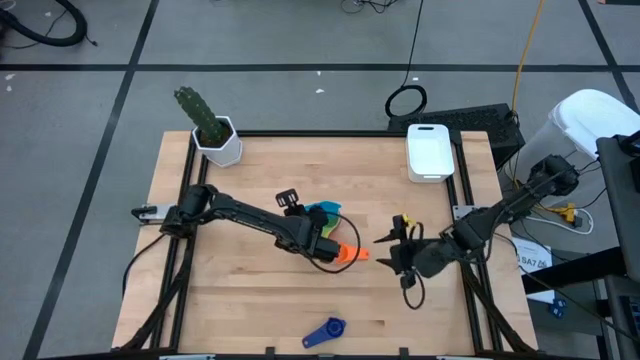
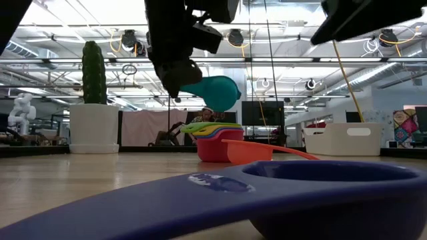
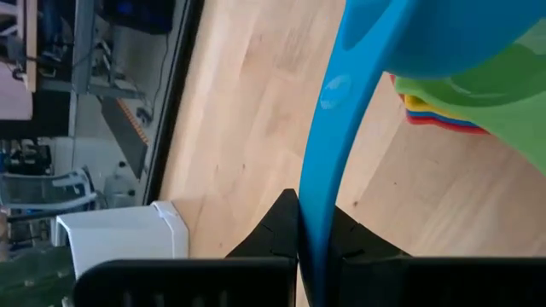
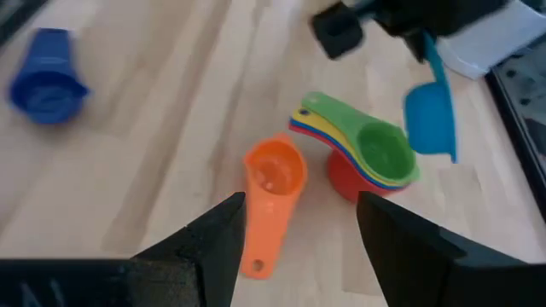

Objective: Nest measuring cups in basket
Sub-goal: Stack the light blue measuring cup on top of the green measuring cup

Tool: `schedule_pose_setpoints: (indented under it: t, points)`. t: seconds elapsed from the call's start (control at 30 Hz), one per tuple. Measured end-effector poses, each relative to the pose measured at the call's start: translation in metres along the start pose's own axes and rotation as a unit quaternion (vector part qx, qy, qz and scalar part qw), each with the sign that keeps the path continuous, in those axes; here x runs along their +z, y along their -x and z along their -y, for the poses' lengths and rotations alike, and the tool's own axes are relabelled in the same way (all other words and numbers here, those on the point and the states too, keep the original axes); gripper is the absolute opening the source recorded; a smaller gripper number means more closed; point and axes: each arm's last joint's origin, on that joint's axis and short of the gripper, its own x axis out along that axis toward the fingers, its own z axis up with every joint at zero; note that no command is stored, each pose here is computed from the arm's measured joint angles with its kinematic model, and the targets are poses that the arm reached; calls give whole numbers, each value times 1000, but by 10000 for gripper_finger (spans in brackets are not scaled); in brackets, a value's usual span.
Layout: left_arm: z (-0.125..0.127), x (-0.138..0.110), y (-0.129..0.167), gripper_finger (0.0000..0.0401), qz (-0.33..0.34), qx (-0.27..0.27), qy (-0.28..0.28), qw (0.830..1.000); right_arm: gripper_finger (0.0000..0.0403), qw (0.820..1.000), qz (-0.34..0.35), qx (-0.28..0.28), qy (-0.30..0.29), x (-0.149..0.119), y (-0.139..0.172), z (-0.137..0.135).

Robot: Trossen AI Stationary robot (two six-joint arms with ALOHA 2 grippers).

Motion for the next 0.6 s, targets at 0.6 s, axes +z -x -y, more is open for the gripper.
schedule_pose_setpoints:
  t: [0.6]
  points:
    - [10, -1, -7, 6, -38, -31, 27, 998, 215, 992, 84, -2, -98, -14, -38, 47]
